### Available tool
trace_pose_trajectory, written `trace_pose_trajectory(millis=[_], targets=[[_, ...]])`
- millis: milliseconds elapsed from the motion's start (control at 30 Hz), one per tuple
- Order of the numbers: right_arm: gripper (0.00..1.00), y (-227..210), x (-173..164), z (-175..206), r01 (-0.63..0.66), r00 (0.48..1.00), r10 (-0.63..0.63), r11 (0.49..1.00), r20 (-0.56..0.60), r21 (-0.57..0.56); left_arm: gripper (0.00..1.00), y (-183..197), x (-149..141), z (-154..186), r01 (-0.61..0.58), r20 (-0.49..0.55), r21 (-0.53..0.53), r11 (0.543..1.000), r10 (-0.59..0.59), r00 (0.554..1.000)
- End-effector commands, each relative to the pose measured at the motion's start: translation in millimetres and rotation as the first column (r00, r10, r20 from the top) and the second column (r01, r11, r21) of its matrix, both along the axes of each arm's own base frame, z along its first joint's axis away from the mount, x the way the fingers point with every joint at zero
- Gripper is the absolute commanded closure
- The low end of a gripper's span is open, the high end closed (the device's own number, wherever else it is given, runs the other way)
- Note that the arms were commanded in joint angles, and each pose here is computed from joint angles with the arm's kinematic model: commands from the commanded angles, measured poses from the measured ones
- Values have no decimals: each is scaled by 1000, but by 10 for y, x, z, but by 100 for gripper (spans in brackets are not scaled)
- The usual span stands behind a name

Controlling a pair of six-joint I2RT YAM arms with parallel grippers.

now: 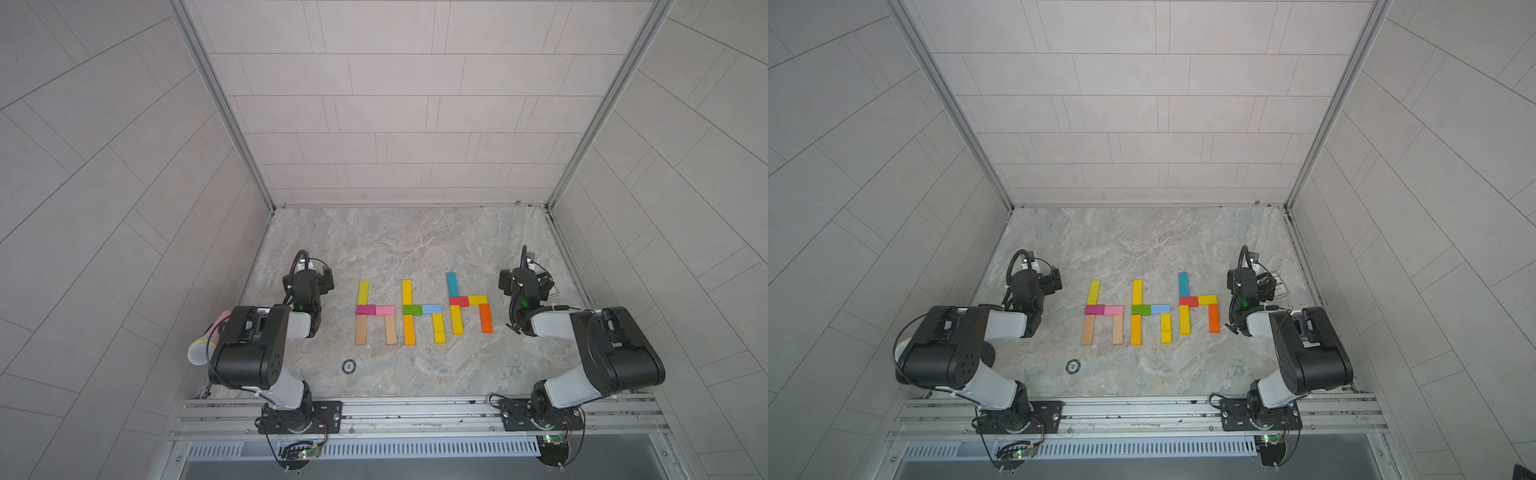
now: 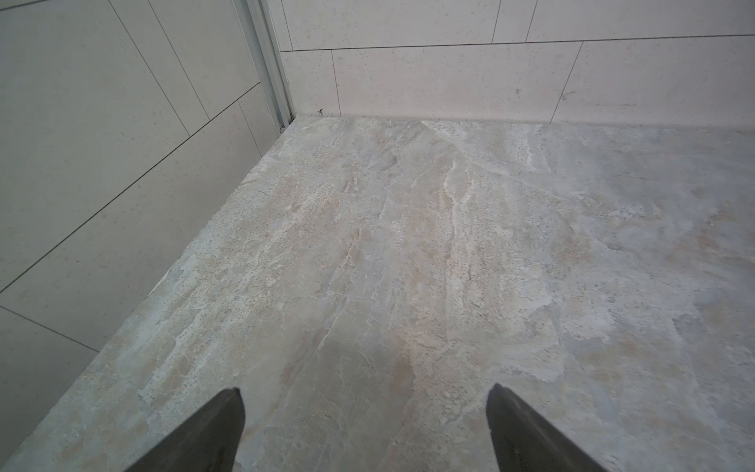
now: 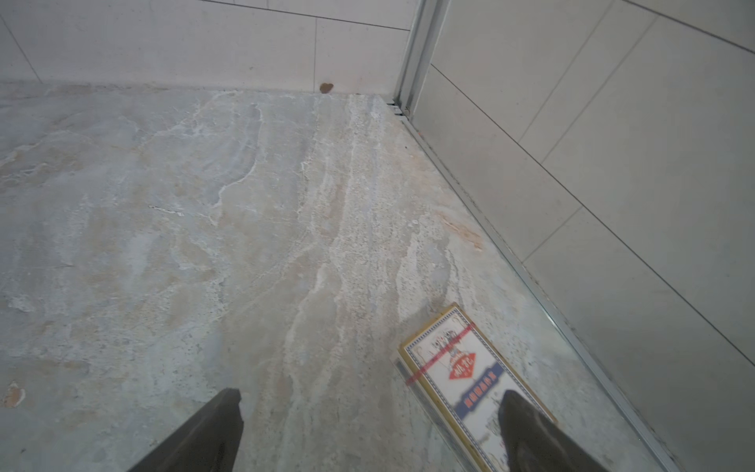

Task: Assemble the letter h with building blocks
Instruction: Reset both arms

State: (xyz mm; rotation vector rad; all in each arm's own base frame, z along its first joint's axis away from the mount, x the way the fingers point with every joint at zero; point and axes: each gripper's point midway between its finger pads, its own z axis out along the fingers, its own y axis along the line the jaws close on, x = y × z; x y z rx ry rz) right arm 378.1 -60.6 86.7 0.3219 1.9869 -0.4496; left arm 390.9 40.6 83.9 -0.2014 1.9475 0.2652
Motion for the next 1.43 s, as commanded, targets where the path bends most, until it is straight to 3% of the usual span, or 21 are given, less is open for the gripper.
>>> trace_pose_trajectory(millis=[0, 100, 167, 233, 333, 400, 500, 600, 700, 1400], targets=[[1, 23, 118, 153, -47, 997, 47, 999, 57, 1, 0, 23, 7, 33, -7, 23, 4, 1000, 7, 1000], [0, 100, 83, 111, -96, 994, 96, 995, 52, 15, 0, 21, 4, 42, -6, 25, 7, 1000, 6, 1000], [1, 69, 47, 106, -82, 984, 83, 997, 157, -8, 0, 17, 0, 46, -5, 28, 6, 1000, 5, 1000], [1, 84, 34, 37, -82, 994, 82, 997, 66, 2, 0, 12, -1, 50, -2, 30, 4, 1000, 2, 1000], [0, 68, 46, 85, -78, 987, 79, 997, 141, -13, 0, 6, 2, 48, -2, 28, 8, 1000, 1, 1000], [0, 67, 24, 58, -71, 995, 71, 997, 75, 2, 0, 7, 2, 49, -3, 29, 9, 1000, 2, 1000], [0, 68, 40, 96, -73, 988, 74, 997, 138, -12, 0, -2, 6, 47, -2, 25, 15, 1000, 2, 1000], [0, 65, 25, 63, -68, 995, 68, 998, 79, 3, 0, -2, 4, 40, -3, 22, 15, 1000, 2, 1000], [0, 62, 33, 78, -68, 991, 68, 998, 117, -3, 0, -2, 4, 39, -4, 22, 16, 1000, 4, 1000], [0, 63, 31, 72, -68, 993, 68, 998, 94, 1, 0, -12, 14, 35, -10, 20, 21, 1000, 10, 1000]])
